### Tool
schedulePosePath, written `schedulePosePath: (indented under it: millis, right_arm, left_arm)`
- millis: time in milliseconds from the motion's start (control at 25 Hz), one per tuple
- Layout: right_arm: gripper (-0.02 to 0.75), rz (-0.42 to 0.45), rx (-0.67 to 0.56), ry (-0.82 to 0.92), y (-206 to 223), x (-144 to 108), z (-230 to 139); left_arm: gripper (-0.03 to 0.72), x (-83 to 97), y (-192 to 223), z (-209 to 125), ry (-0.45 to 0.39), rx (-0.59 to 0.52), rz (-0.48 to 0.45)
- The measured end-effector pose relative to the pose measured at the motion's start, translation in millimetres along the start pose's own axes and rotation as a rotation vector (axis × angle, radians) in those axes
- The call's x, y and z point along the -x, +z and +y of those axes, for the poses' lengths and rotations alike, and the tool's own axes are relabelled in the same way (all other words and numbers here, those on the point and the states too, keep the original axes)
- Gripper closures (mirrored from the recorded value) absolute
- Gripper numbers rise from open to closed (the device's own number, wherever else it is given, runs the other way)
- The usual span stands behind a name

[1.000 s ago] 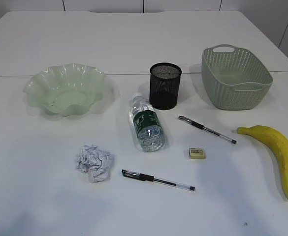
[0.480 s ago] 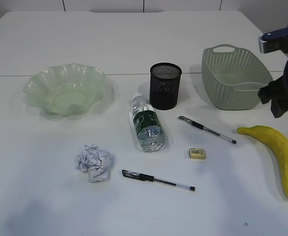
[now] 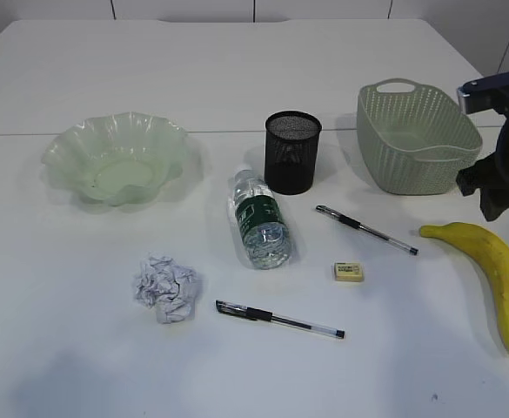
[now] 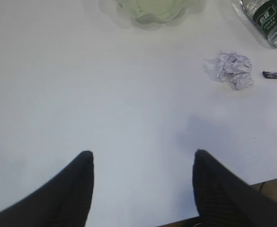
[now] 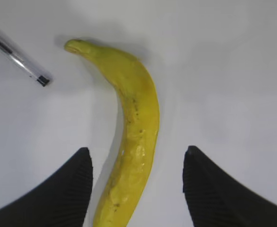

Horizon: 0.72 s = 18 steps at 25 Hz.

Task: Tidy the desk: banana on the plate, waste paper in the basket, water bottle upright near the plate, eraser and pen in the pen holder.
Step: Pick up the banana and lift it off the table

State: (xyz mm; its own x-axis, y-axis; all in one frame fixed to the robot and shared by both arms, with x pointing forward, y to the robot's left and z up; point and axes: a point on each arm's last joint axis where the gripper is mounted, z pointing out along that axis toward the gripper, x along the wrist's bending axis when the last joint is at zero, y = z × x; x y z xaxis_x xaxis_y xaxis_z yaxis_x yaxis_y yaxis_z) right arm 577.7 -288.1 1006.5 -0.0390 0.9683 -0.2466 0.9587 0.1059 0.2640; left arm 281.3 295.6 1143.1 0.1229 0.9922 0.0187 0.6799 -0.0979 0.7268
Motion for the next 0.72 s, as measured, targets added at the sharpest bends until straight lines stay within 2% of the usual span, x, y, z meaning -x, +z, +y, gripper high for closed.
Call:
schedulePosePath:
  millis: [520,720]
  right_arm:
    - [0.286,0.024,-0.041,0.036,20.6,-1.5,16.0]
    - [0.286,0.018,-0.101,0.044,36.3,0.2,21.8]
  left_arm:
    - [0.223,0.0,0.4,0.3,-0.005,-0.002,0.000]
    - [0.223,0.5,0.4,0.3,-0.011,-0.002,-0.006]
